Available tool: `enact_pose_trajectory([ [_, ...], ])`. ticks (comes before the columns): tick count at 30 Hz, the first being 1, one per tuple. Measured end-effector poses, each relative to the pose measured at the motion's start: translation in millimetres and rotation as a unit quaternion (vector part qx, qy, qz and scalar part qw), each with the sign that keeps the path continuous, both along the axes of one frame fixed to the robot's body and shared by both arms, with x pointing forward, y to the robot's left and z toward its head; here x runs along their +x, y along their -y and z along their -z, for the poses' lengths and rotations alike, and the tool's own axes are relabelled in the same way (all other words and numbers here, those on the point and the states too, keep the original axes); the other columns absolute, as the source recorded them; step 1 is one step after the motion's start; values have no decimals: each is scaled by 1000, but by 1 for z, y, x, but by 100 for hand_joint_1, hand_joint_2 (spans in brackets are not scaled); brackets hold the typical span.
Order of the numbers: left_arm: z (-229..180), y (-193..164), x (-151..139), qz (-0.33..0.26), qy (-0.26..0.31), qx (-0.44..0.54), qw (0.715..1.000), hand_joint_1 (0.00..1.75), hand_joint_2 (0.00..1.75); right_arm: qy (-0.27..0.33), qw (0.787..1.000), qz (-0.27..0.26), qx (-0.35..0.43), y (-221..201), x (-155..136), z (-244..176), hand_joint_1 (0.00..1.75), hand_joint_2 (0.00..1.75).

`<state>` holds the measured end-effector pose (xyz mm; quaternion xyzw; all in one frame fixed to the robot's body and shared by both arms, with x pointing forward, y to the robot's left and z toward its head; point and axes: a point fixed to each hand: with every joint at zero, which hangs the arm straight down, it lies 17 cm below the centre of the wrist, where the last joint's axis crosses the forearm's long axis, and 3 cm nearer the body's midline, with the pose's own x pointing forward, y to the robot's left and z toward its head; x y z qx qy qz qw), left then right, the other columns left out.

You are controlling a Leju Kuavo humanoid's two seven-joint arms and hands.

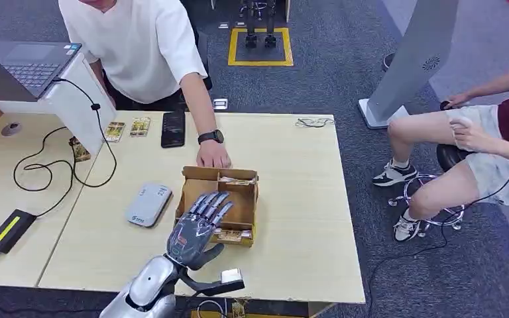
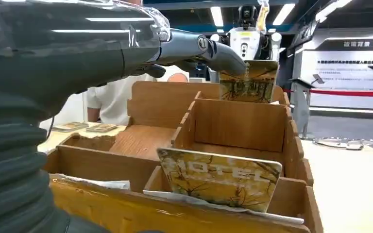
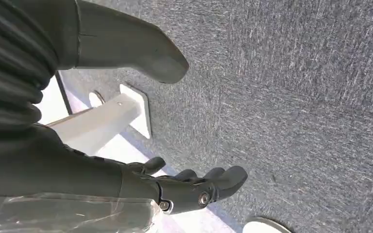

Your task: Pass the card to the sensor for recognition and then transmit it.

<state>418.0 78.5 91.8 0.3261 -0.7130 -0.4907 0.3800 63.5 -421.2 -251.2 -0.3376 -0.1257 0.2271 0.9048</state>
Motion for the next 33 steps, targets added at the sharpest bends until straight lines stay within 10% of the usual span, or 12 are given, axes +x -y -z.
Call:
enact_pose_trajectory([
  [24, 19, -7, -26, 59, -14, 12, 998, 0, 175, 4, 1000, -11, -7, 5, 4, -2, 0, 175],
  [25, 19, -7, -26, 59, -14, 12, 998, 40, 175, 4, 1000, -11, -7, 5, 4, -2, 0, 175],
  [26, 19, -7, -26, 59, -14, 12, 998, 175, 175, 4, 1000, -11, -7, 5, 4, -2, 0, 175],
  [33, 18, -9, -25, 56, -14, 3, 998, 175, 175, 4, 1000, -12, -8, 6, 4, -2, 0, 175],
])
